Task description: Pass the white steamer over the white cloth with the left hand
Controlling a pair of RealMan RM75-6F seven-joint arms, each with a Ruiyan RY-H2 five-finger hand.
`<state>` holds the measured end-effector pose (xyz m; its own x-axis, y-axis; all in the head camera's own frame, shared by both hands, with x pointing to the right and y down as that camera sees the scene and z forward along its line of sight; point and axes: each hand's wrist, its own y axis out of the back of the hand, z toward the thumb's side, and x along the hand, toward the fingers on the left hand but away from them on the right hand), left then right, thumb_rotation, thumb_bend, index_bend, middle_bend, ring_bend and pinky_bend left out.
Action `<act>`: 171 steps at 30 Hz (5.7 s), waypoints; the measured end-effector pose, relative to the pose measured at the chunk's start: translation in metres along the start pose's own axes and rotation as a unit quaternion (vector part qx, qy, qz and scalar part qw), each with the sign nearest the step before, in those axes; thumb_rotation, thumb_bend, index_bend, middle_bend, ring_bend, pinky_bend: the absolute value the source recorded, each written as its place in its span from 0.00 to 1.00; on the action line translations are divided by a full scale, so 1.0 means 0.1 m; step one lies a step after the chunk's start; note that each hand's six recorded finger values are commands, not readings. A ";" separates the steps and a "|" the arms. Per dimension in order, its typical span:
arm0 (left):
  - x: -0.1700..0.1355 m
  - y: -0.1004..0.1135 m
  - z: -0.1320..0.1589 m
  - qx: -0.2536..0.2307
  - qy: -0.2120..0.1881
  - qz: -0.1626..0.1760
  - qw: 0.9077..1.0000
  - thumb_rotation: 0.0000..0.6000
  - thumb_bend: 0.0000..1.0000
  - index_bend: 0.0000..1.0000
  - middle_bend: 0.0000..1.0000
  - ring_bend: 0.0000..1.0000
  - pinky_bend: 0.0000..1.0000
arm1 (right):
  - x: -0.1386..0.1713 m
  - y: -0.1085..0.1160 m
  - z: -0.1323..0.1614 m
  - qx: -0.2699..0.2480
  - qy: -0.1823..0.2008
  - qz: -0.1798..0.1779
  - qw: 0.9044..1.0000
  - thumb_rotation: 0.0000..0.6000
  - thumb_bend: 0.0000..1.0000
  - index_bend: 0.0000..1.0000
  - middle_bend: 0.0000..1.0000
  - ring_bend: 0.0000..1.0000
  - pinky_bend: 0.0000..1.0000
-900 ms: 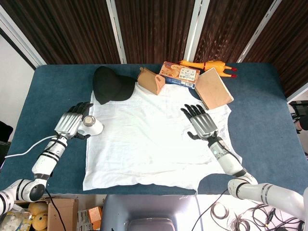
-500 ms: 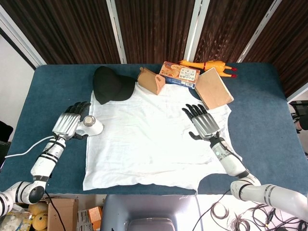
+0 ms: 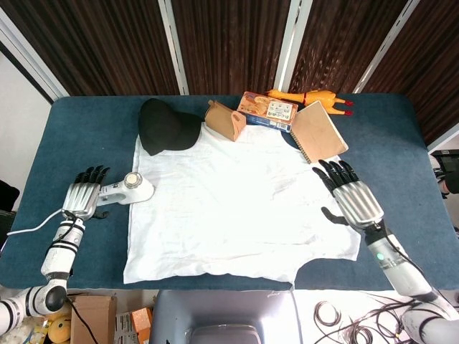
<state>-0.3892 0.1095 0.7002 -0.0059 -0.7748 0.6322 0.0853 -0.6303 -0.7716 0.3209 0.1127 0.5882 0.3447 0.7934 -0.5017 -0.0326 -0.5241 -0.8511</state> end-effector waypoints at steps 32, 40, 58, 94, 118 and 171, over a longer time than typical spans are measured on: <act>0.42 -0.12 0.04 -0.008 0.021 0.028 0.999 1.00 0.33 0.51 0.40 0.34 0.45 | 0.18 -0.04 -0.32 -0.010 -0.029 0.014 0.999 1.00 0.27 0.00 0.00 0.00 0.00; 0.50 -0.20 0.13 -0.024 0.010 0.024 0.999 1.00 0.44 0.59 0.49 0.45 0.63 | 0.20 -0.04 -0.39 -0.016 -0.036 0.014 0.999 1.00 0.27 0.00 0.00 0.00 0.00; 0.50 -0.35 0.20 -0.085 -0.048 0.007 0.995 1.00 0.76 0.80 0.78 0.78 1.00 | 0.26 -0.03 -0.50 -0.021 -0.048 0.015 0.999 1.00 0.27 0.00 0.00 0.00 0.00; 0.65 -0.13 1.65 -0.180 -0.199 0.081 0.960 1.00 0.72 0.80 0.95 0.98 1.00 | 0.42 -0.19 -0.84 -0.029 -0.073 0.026 0.997 1.00 0.27 0.00 0.00 0.00 0.00; 1.03 -0.04 1.27 -0.099 -0.067 0.112 0.986 1.00 0.71 0.80 0.95 0.98 1.00 | 0.53 -0.18 -0.98 -0.034 -0.079 0.029 0.996 1.00 0.27 0.00 0.00 0.00 0.00; 0.17 -0.43 1.53 -0.106 -0.155 0.040 0.981 1.00 0.70 0.80 0.95 0.98 1.00 | 0.51 -0.30 -0.74 -0.030 -0.058 0.040 0.997 1.00 0.27 0.00 0.00 0.00 0.00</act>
<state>-0.2409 0.1308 0.7548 0.2990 -0.7902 0.5349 -0.1368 -0.5903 -0.7955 0.4090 0.1459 0.6002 0.2330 0.7773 -0.5844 0.0027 -0.6015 -0.7989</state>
